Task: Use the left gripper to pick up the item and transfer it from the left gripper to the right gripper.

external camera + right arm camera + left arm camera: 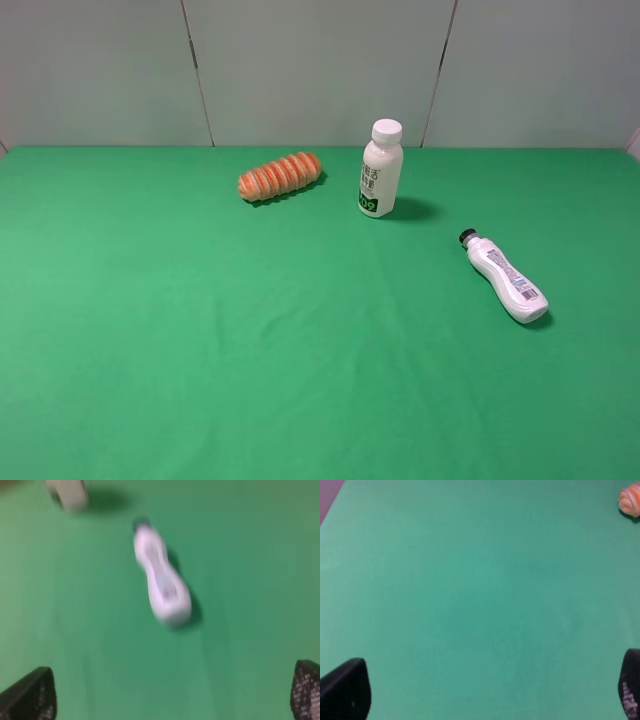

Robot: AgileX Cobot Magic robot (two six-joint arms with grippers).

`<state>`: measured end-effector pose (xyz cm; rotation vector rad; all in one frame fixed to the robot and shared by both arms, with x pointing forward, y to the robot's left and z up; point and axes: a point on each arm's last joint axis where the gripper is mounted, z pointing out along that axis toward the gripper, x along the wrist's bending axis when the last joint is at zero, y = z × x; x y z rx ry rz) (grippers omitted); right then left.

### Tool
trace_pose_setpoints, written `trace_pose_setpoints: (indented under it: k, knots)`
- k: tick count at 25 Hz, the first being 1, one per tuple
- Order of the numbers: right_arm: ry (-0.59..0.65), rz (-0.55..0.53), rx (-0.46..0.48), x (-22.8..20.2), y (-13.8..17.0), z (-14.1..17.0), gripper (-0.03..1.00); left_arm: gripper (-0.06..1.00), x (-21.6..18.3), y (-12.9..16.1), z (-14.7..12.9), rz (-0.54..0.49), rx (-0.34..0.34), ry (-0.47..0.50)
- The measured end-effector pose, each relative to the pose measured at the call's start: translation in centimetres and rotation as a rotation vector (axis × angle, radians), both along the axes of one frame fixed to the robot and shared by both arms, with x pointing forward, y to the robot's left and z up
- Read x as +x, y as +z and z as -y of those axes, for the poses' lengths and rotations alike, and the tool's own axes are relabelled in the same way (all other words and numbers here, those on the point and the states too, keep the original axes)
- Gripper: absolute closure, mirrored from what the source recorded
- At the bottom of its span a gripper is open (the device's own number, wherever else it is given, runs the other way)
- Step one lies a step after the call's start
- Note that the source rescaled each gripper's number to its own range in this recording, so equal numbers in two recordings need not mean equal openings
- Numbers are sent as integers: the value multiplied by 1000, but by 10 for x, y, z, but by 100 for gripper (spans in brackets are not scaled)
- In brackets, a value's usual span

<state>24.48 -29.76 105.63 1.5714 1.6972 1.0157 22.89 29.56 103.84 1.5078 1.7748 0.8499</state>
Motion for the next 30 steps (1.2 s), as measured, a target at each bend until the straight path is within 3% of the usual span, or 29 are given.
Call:
trace_pose_setpoints:
  k: [4,23,30]
  knots:
    - [4,96,17,-10,-4,1,-3,-5,0,0,0,0,0,0]
    - [23,102,8,-10,-4,0,-3,-5,0,0,0,0,0,0]
    - [-135,102,0,-9,-4,-1,-3,-5,0,0,0,0,0,0]
